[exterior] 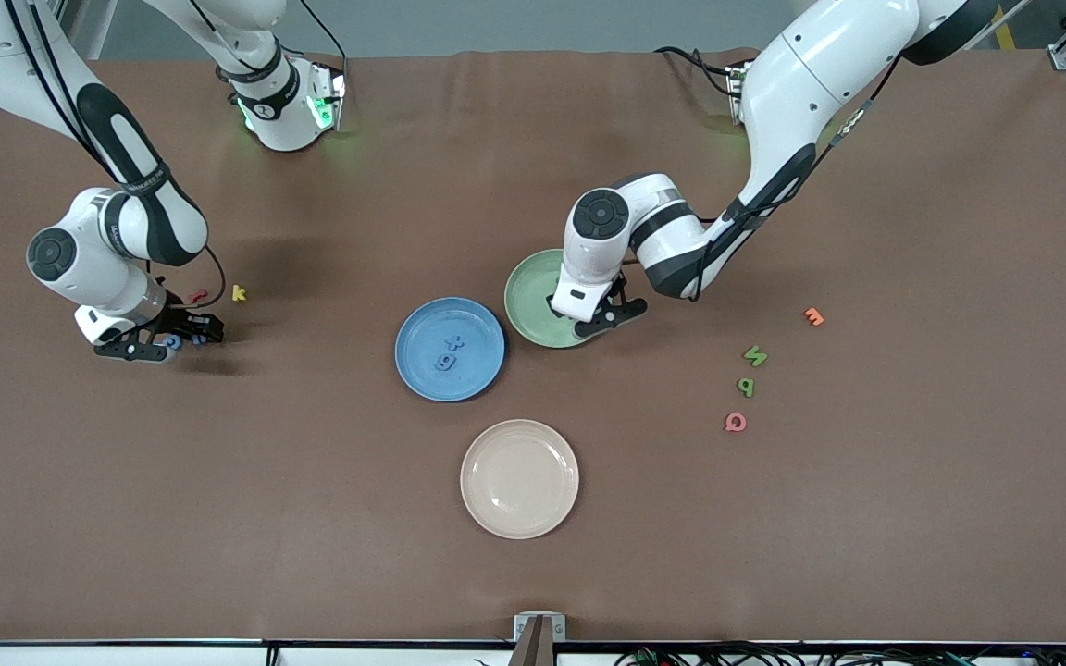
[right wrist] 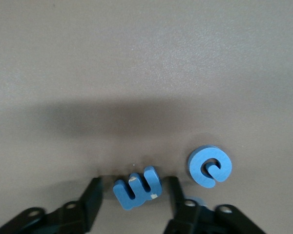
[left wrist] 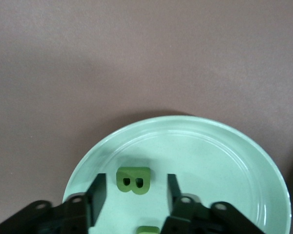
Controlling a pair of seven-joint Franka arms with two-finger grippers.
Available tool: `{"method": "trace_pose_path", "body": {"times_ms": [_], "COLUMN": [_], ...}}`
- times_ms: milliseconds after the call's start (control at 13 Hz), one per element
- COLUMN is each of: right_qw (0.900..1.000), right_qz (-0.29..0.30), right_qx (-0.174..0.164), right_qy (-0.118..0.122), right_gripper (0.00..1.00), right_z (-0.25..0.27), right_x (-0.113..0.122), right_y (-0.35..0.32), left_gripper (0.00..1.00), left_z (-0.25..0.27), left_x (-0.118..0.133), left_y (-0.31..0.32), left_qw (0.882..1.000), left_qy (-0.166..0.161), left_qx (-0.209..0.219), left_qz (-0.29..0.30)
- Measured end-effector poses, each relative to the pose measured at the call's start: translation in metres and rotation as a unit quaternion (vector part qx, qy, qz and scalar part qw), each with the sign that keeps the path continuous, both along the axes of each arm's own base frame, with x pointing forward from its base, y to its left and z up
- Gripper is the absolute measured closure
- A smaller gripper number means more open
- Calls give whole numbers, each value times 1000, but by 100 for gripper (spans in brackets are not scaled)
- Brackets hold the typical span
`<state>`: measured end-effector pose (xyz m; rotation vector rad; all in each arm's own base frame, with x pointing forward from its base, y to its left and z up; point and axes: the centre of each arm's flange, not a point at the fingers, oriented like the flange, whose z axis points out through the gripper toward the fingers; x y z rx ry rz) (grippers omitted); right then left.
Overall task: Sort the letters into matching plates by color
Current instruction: 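Place the blue E on the blue plate while the left gripper reaches the z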
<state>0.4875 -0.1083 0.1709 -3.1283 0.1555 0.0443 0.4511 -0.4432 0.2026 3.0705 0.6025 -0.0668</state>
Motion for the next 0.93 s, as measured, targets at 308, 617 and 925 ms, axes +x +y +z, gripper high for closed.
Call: {"method": "trace_pose_path", "body": {"times_ms": [308,617,925], "right_qw": [1000,1000,995], "right_qz": [1,-23,-97], "right_qx": [0,-1,-2], "right_qy": [-2,5,-9], "right_gripper": [58,58,58], "right_z": [2,9,46], "right_x": [1,13,27], "right_y": [1,51,208], "left_gripper": [0,0,0], "left_z": [18,36,31], "left_x": [25,54,70], "left_y": [24,82,170], "left_qw": [1000,999,996], "left_qy": [-9,-1,19], "left_qx": [14,7,11], "left_qz": [3,-34,-86]}}
